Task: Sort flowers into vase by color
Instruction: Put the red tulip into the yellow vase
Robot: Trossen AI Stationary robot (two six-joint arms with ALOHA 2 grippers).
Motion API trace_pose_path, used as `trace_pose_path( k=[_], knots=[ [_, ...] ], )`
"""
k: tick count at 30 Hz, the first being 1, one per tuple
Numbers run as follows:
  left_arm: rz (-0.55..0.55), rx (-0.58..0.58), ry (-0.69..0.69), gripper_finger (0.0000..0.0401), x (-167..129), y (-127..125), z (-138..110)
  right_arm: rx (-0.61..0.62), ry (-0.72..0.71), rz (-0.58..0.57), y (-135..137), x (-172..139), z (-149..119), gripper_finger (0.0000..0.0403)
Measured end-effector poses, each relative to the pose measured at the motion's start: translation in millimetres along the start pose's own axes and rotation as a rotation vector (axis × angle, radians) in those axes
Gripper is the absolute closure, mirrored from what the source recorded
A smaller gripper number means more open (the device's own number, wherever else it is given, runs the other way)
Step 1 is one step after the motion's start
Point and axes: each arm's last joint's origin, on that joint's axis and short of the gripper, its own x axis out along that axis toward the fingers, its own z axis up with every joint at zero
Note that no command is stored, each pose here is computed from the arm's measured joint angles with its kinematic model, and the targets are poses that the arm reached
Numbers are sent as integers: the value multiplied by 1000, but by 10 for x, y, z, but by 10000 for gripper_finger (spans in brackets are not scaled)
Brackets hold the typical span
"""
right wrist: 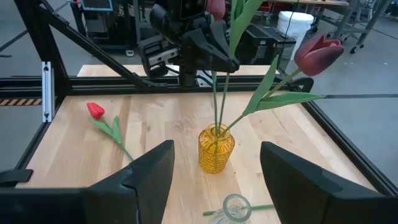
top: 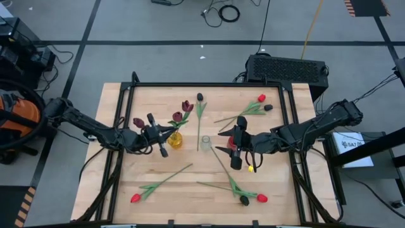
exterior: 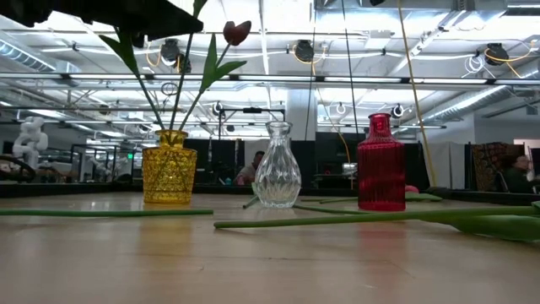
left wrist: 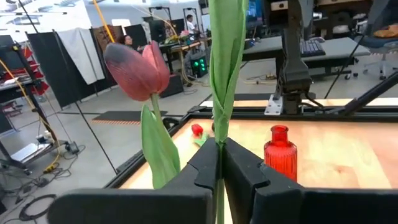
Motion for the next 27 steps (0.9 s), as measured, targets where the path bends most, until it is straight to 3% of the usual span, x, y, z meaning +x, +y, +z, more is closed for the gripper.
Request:
trace_pose_path(
  k=[13,27],
  knots=[
    [-66,37,29,334,-4,-23,-54,3,-1,0,0,0,1,172],
    [-163,90,117,328,-31,-72,-166,20,4,0,-1,0,-3,172]
  ],
)
